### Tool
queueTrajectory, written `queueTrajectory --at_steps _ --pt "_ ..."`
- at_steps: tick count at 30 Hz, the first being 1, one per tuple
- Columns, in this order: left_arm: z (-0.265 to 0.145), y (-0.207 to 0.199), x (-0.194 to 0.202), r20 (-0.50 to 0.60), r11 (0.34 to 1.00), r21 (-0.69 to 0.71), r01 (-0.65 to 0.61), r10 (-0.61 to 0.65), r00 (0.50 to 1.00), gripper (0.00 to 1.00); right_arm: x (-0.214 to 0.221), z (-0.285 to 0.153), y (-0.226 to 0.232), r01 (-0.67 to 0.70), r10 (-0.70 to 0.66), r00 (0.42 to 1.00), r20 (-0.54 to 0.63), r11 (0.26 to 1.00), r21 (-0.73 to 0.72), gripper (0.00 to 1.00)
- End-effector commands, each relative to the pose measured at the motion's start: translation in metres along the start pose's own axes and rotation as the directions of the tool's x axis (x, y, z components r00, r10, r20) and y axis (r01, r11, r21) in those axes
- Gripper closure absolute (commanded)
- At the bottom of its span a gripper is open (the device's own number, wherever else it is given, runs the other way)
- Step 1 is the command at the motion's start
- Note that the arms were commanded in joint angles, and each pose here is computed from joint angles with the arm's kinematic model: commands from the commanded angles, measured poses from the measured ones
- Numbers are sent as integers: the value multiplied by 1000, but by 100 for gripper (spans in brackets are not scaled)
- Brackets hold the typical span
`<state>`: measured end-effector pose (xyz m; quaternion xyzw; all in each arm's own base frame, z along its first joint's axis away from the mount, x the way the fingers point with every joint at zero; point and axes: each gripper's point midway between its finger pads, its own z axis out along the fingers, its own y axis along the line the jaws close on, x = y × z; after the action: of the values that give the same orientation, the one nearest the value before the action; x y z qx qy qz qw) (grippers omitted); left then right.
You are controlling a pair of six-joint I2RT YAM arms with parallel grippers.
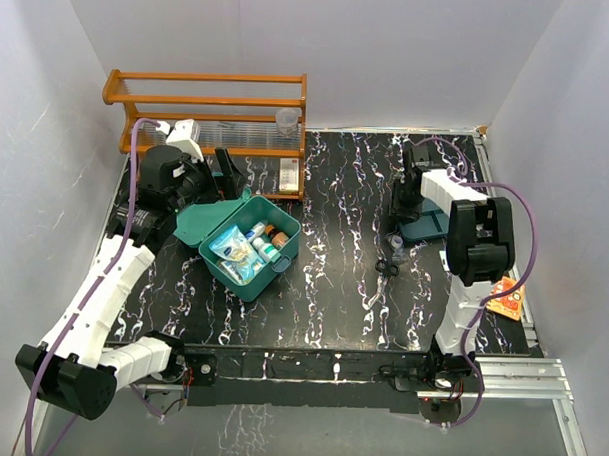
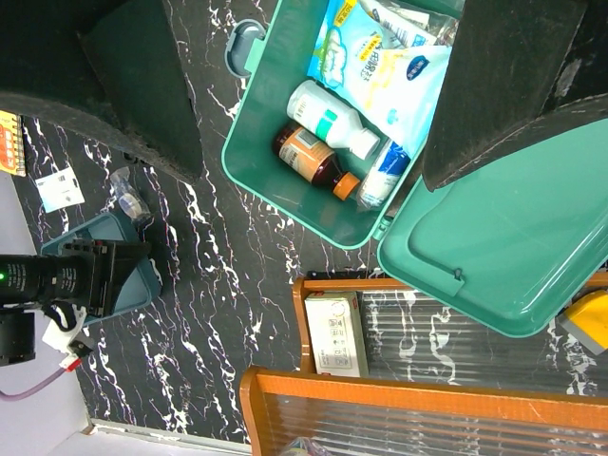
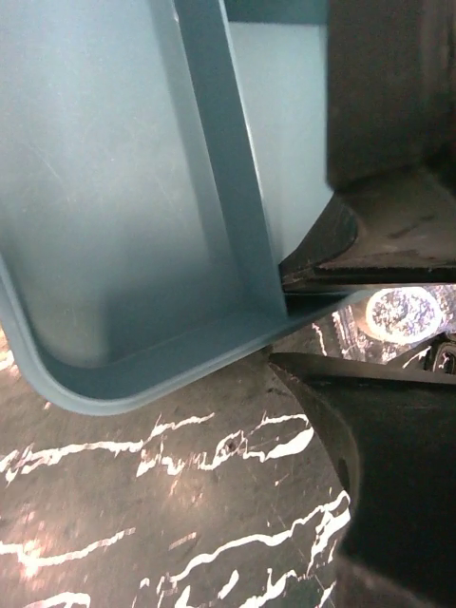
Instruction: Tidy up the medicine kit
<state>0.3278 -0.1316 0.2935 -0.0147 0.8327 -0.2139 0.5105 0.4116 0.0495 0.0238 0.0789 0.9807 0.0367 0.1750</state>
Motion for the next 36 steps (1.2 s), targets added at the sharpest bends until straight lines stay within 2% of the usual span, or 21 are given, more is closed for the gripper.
queueTrajectory --at_steps 1,9,14,23,28,30,32,34,36 --pt "-1 -3 -10 23 1000 9 -5 4 1000 1 -23 -6 22 105 -100 993 65 992 -72 72" --pt "-1 -1 -12 27 1000 -8 -11 11 1000 1 -1 -3 87 317 -311 949 61 934 -168 85" --pt "-3 2 -13 31 1000 -20 -18 18 999 1 26 -8 110 379 -380 924 39 900 -214 95" --pt "-2 3 -12 32 1000 -24 -19 20 999 1 98 -28 137 506 -535 845 -4 801 -319 99" --pt "-1 3 -11 28 1000 -25 -17 18 999 1 115 -38 147 598 -625 780 34 728 -335 100" --pt "-1 3 -11 29 1000 -22 -16 17 999 1 114 -40 148 613 -636 771 45 721 -323 100" --pt "-1 3 -10 27 1000 -21 -15 16 1000 1 103 -42 145 600 -609 791 55 755 -264 90" --pt "-2 2 -11 30 1000 -21 -15 15 999 1 87 -51 142 561 -557 827 79 804 -199 70" --pt "-3 2 -11 31 1000 -22 -15 15 999 1 70 -67 141 505 -489 862 136 852 -140 56"
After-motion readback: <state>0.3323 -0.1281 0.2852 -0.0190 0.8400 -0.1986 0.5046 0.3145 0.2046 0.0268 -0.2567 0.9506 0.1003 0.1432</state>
